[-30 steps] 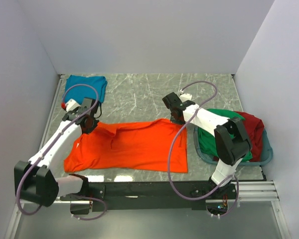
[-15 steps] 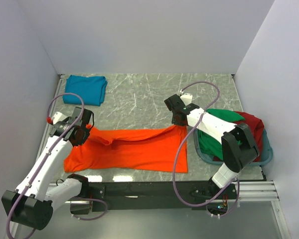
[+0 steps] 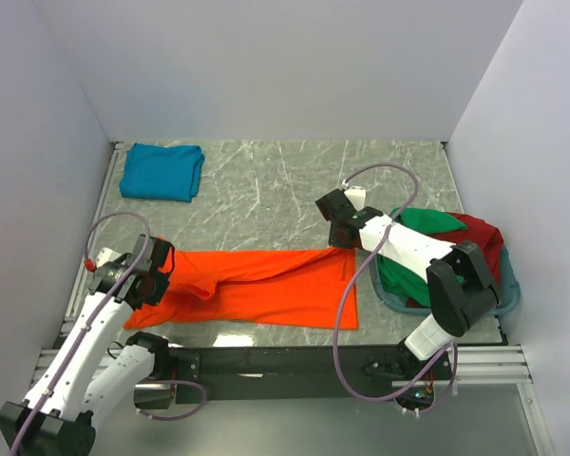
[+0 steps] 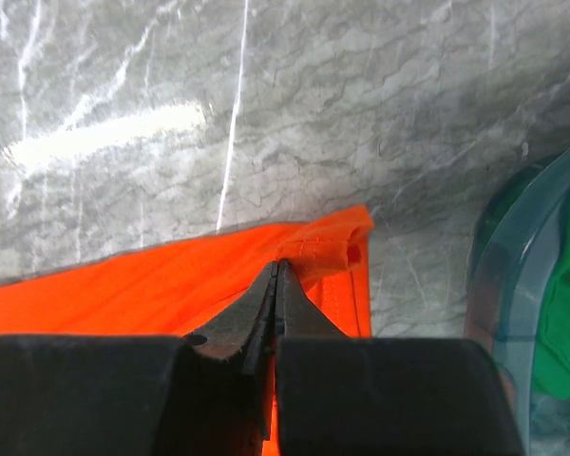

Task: Fold and stack the t-shirts
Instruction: Fold the tshirt

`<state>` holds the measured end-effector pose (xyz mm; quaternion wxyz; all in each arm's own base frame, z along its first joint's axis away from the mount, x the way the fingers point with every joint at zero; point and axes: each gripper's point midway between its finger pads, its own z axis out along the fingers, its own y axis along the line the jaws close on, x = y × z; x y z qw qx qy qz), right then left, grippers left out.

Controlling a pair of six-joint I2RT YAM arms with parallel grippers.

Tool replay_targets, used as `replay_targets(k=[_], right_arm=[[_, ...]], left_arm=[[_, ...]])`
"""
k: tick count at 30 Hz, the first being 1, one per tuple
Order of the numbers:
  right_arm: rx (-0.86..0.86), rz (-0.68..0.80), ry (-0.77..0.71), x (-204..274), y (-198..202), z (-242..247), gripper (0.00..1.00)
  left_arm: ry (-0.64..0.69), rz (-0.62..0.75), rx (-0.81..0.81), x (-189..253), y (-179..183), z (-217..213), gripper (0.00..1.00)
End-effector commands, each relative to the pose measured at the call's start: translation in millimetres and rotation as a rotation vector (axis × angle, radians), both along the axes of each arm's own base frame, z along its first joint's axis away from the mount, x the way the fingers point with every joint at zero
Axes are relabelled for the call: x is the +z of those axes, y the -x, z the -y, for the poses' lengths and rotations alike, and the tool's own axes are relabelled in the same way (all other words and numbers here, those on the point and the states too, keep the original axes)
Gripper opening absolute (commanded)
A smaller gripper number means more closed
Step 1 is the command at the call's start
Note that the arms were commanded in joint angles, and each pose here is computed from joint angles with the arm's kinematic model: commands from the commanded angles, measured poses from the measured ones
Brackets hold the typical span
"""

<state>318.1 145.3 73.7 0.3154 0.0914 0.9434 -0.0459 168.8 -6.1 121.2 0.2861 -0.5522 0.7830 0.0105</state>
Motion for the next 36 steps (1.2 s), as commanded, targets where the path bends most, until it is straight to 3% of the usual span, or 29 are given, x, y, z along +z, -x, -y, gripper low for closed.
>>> replay_targets(k=[1,6,9,12,13,15,16,17,19,20,23,25,28,33,36], right_arm=[[0.019,0.049,-0.024,9,-3,-4,0.00],[0.025,0.040,-0.025,4,2,-4,0.01],[0.018,0.034,-0.026,1,8,-1,0.08],[0.010,0.024,-0.028,1,15,3,0.20],[0.005,0.020,-0.027,0,17,4,0.31],[0.000,0.017,-0.020,0,21,9,0.36],[-0.004,0.028,-0.029,4,22,9,0.45],[-0.003,0.029,-0.031,6,24,10,0.48],[0.001,0.052,-0.051,16,25,10,0.55],[0.011,0.056,-0.057,18,26,9,0.57],[0.075,0.093,-0.113,33,28,0,0.70],[0.146,0.119,-0.183,44,27,-15,0.85],[0.225,0.124,-0.256,50,30,-34,0.87],[0.338,0.110,-0.305,42,37,-61,0.87],[0.367,0.072,-0.325,28,42,-72,0.87]], left_arm=[[0.083,-0.005,0.004,-6,8,14,0.00],[0.142,-0.028,-0.015,-15,17,24,0.00],[0.150,-0.075,-0.006,-28,29,25,0.01],[0.150,-0.078,-0.006,-22,34,24,0.10],[0.118,-0.079,0.011,-15,38,17,0.15],[0.103,-0.062,0.030,-3,42,11,0.29],[0.102,-0.034,0.017,7,39,10,0.35],[0.117,-0.003,0.008,14,38,12,0.51],[0.134,0.048,-0.009,27,35,14,0.67],[0.131,0.068,-0.008,32,34,12,0.79],[0.126,0.146,-0.023,46,19,13,1.00],[0.110,0.160,-0.075,50,4,19,1.00],[0.075,0.216,-0.138,58,-28,27,0.99],[-0.096,0.122,-0.140,44,-67,13,0.99],[-0.134,0.076,-0.146,26,-88,-4,0.96]])
